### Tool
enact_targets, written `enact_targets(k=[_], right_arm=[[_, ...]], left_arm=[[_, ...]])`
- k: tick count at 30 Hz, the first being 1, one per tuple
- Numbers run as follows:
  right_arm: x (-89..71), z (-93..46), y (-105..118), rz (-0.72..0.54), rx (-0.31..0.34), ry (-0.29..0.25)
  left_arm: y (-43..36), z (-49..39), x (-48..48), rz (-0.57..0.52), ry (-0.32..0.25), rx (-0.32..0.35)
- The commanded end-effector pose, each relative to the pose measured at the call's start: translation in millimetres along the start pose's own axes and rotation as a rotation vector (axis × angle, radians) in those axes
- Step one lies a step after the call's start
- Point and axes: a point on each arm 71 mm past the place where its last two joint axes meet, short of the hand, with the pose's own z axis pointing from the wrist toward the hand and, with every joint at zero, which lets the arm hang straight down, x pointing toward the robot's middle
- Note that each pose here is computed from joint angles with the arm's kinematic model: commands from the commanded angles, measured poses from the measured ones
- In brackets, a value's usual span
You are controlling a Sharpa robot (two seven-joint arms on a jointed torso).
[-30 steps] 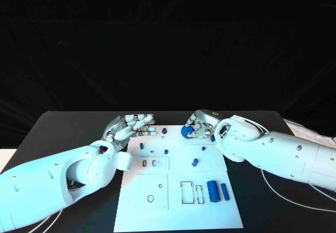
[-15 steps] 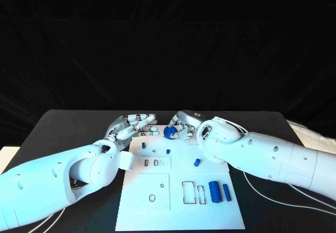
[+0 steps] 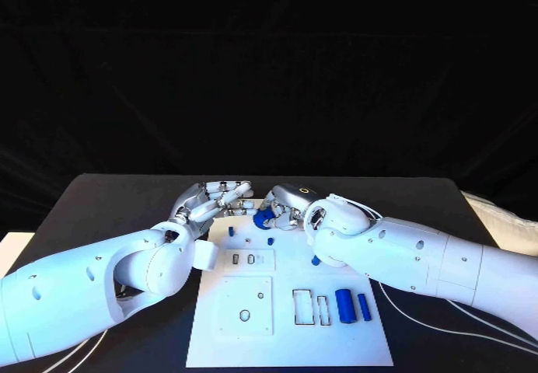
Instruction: Assemble the parts on the task board
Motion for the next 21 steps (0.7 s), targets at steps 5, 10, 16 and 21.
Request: enact_targets(k=[5, 10, 16, 21], right_arm=[[6.5, -0.2, 2.7, -0.026, -0.02, 0.028], [6.5, 0.2, 1.2, -0.026, -0.013, 0.027], [6.7, 0.0, -1.2, -0.027, -0.004, 0.031], [4.8, -2.0, -4.5, -0.019, 0.001, 0.019]], left_arm=[[-1.1, 0.7, 1.5, -0.009, 0.015, 0.008], [-1.1, 0.7, 1.1, -0.009, 0.013, 0.007], [-1.1, 0.7, 1.0, -0.009, 0.013, 0.007], [-1.1, 0.6, 0.6, -0.008, 0.013, 0.006]])
